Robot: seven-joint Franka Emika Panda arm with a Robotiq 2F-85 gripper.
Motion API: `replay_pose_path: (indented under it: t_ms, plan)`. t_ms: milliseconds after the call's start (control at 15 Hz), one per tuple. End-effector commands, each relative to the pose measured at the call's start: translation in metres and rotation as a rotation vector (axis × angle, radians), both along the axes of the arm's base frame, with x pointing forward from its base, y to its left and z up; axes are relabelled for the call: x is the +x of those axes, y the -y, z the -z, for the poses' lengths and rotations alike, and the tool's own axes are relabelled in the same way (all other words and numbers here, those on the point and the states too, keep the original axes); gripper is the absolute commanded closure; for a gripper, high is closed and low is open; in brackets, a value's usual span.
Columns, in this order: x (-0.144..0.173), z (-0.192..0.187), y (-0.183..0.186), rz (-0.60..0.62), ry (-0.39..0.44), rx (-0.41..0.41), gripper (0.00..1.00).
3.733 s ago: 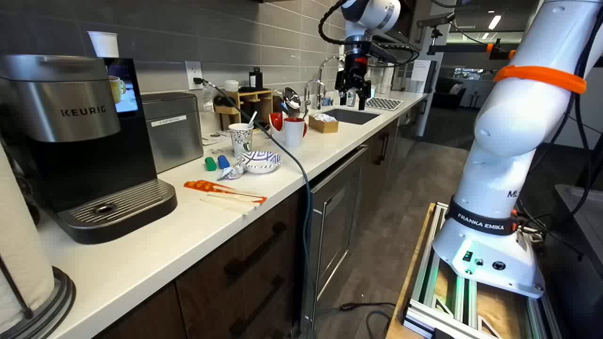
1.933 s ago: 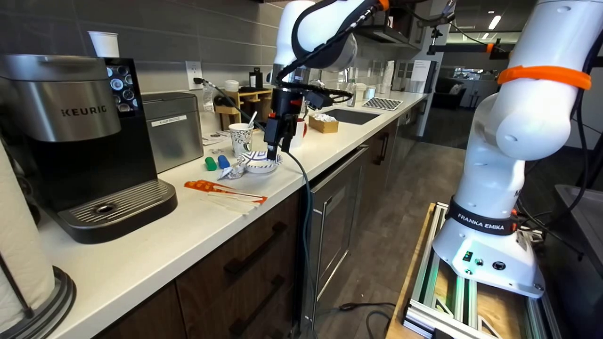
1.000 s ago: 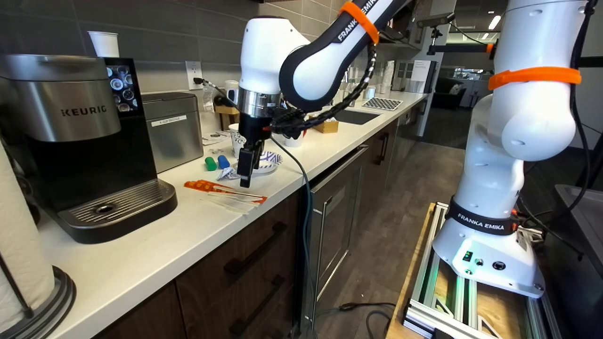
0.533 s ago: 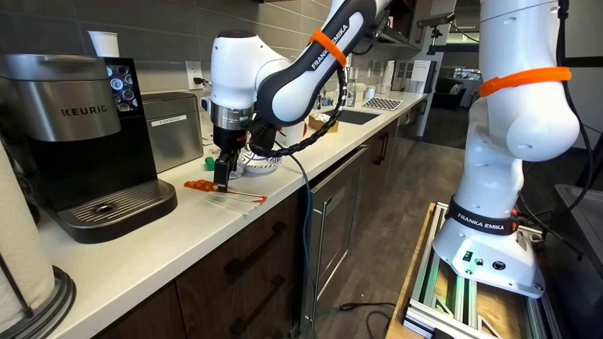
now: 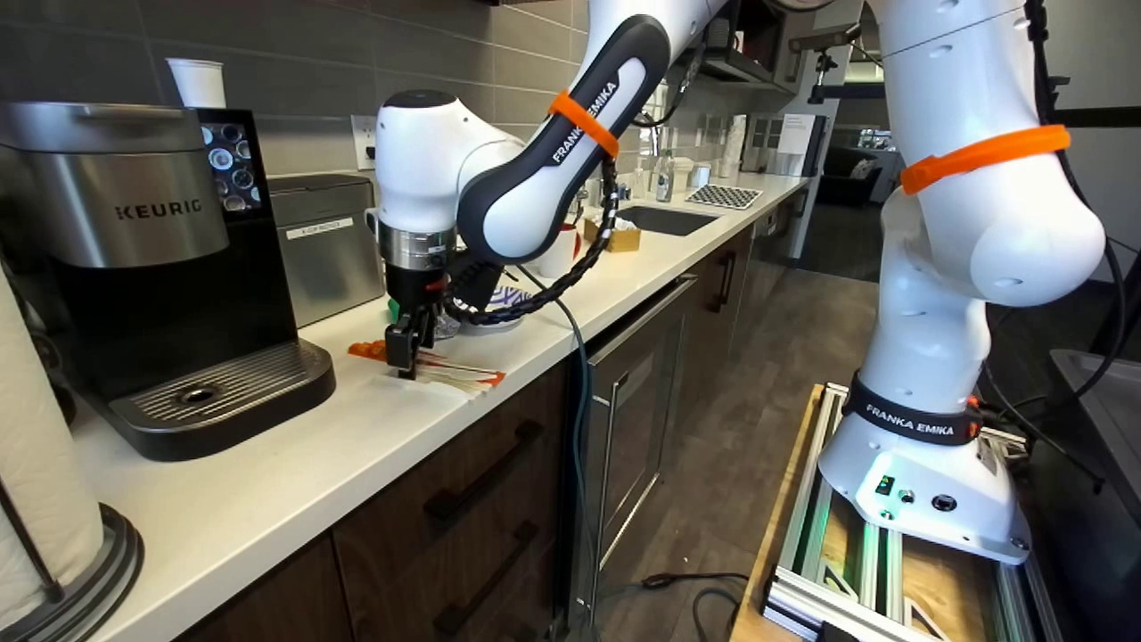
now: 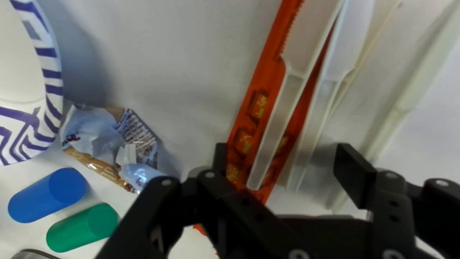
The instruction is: Put the plastic knife in the cup
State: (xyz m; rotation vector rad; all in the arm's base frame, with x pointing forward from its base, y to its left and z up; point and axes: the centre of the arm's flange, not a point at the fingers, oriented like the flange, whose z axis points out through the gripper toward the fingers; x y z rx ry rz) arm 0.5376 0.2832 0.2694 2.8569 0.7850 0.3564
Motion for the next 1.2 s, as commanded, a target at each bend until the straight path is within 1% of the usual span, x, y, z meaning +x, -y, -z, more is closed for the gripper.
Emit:
replay_pose_path:
  t_ms: [0,67,133,267,333,400,533,733,1000,1133]
  plan:
    - [0.007,0.004,-0.010,0.035,0.019,-0.003,0.49]
    - [0.007,0.003,-0.011,0.039,0.022,-0.003,0.64]
    - [0.007,0.003,-0.012,0.045,0.020,-0.005,0.73]
    - [0.006,0.006,-0.011,0.050,0.015,-0.007,0.87]
    - [0.006,0.007,-0.011,0.053,0.014,-0.008,0.96]
    - [0.007,0.009,-0.010,0.057,0.012,-0.010,0.99]
    - [0.008,0.005,-0.009,0.062,0.018,-0.009,1.00]
    - [0.003,-0.008,-0.012,0.060,0.031,-0.013,0.98]
    - [-0.003,-0.026,-0.019,0.053,-0.009,-0.002,0.98]
    - [-0.004,-0.034,-0.018,0.064,0.002,0.001,0.98]
